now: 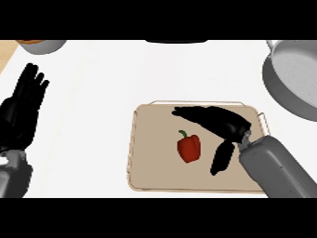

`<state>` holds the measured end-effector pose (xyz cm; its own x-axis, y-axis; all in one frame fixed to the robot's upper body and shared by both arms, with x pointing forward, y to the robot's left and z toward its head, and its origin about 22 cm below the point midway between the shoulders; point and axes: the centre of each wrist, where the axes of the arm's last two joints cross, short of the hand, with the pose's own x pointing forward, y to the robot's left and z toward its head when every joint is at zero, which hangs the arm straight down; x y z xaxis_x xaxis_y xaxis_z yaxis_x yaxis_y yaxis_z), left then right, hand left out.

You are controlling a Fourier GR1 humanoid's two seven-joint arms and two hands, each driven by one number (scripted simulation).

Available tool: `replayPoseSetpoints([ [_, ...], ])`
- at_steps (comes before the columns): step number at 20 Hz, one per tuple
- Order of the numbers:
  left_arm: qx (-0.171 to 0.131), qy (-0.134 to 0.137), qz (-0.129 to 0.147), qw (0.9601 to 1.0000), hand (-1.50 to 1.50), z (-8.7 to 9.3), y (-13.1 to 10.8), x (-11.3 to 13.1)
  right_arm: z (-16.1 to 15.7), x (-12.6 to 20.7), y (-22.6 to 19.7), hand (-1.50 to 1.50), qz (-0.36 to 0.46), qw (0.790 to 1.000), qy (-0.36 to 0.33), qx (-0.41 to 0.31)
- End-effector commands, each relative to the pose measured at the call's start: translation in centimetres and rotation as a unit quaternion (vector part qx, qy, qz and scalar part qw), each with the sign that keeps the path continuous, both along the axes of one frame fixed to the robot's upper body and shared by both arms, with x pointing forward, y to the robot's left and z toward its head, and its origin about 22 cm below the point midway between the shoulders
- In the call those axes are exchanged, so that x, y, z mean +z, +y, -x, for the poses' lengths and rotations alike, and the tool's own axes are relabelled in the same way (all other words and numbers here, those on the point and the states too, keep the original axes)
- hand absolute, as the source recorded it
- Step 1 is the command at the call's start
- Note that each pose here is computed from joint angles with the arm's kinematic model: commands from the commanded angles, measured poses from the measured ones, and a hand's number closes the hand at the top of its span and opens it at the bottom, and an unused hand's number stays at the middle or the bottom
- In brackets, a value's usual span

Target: Pick the bell pepper from the tray and place it in the pot

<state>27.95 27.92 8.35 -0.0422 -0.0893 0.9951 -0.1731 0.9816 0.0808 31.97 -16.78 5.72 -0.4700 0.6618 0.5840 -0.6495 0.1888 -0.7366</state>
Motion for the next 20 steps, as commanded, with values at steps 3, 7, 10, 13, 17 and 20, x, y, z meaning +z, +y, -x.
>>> replayPoseSetpoints([
  [3, 0.0, 0.002, 0.009, 1.0, 0.0, 0.1, -0.6, -0.6, 0.2, -1.6, 0.7, -1.5, 0.008, 1.0, -0.002, 0.004],
  [7, -0.003, 0.006, 0.003, 1.0, 0.0, -0.1, 1.0, 0.0, -1.2, -2.2, 0.9, -1.5, 0.022, 1.0, -0.004, -0.013],
  [10, -0.005, 0.002, 0.001, 1.0, 0.0, -0.3, -0.7, -0.5, 0.6, -5.0, -0.2, -1.5, 0.034, 0.999, 0.007, -0.009],
  [13, 0.003, 0.004, -0.003, 1.0, 0.0, 0.0, 0.0, 1.0, 0.3, -6.1, 0.8, -1.5, 0.014, 1.0, 0.008, -0.013],
  [17, 0.001, 0.003, 0.0, 1.0, 0.0, -0.6, -0.3, 1.2, -1.1, -5.4, 0.3, 1.5, 0.025, 0.997, -0.047, 0.06],
  [20, -0.001, -0.004, -0.001, 1.0, 0.0, 0.2, -0.4, -0.5, 0.9, -5.5, 2.1, 1.5, 0.024, 0.997, -0.046, 0.057],
])
